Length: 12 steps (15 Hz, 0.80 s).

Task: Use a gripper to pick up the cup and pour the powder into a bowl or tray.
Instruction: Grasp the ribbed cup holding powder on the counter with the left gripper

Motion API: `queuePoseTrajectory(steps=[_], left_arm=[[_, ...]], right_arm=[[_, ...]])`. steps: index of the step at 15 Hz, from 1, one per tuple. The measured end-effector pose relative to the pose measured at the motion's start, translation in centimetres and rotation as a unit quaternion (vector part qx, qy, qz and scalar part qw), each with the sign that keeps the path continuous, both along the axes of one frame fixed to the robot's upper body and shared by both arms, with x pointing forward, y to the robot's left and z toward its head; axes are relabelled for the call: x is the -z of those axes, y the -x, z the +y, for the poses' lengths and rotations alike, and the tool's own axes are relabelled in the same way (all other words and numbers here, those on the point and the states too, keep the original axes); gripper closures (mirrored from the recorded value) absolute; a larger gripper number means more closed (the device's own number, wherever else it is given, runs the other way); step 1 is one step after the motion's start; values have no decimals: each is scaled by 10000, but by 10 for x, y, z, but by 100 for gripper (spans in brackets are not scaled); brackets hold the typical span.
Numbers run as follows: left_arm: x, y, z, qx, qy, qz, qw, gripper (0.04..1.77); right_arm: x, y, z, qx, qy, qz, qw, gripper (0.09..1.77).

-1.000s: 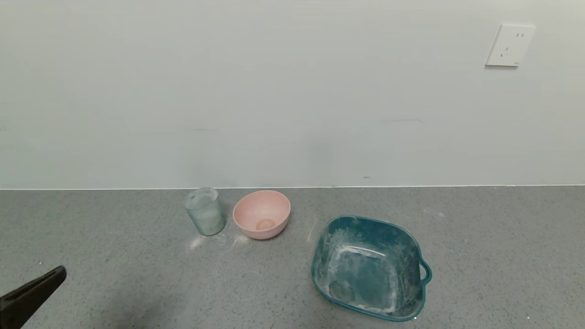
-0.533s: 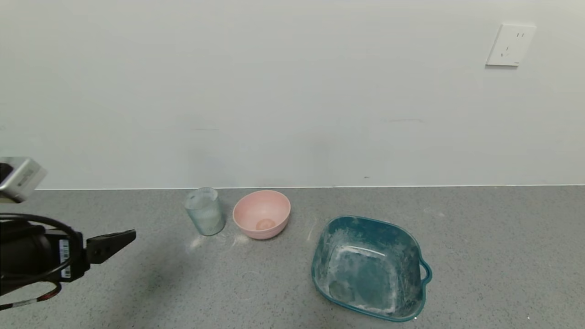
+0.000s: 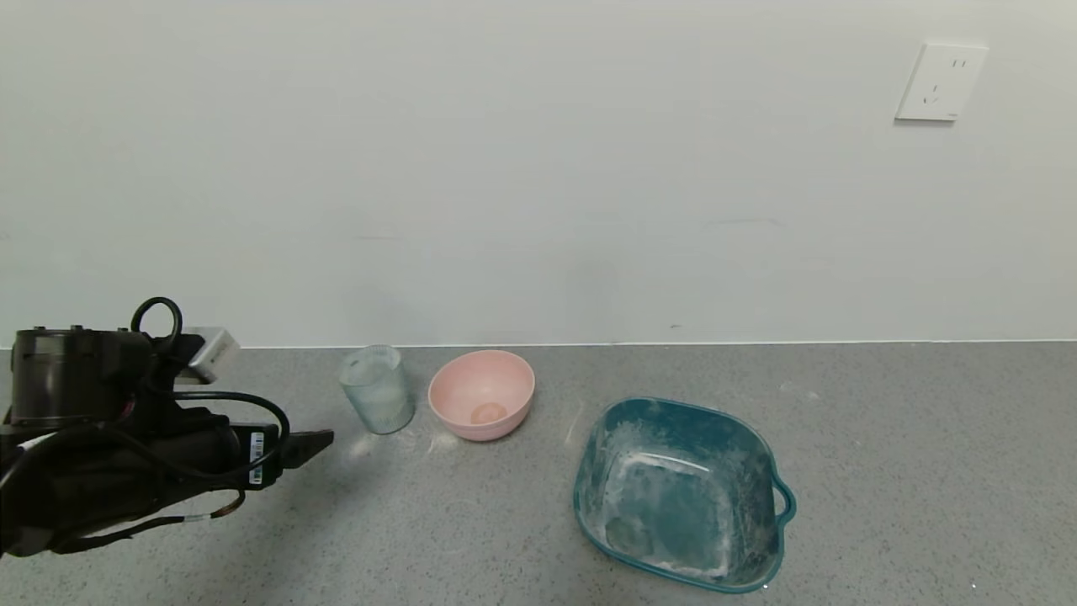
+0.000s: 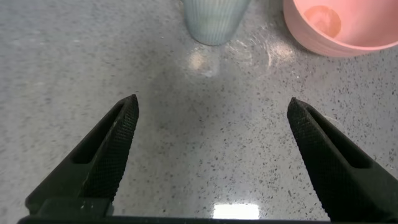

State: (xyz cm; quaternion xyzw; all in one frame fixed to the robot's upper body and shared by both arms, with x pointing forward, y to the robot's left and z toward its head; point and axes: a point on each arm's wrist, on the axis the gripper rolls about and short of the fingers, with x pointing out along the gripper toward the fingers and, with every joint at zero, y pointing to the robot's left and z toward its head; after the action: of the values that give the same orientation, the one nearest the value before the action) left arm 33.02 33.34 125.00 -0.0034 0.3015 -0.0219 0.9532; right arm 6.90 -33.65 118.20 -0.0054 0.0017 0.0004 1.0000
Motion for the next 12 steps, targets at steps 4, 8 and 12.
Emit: queuePoseTrajectory(steps=[4, 8, 12], left_arm=[[24, -19, -1, 179, 111, 71, 9998, 9], [39, -37, -2, 333, 187, -252, 9990, 9], [59, -58, -2, 332, 196, -482, 9981, 9]], right_arm=[[0, 0, 0, -2, 1, -2, 10000, 15], [0, 0, 0, -2, -2, -2, 10000, 15], [0, 0, 0, -2, 0, -2, 10000, 15]])
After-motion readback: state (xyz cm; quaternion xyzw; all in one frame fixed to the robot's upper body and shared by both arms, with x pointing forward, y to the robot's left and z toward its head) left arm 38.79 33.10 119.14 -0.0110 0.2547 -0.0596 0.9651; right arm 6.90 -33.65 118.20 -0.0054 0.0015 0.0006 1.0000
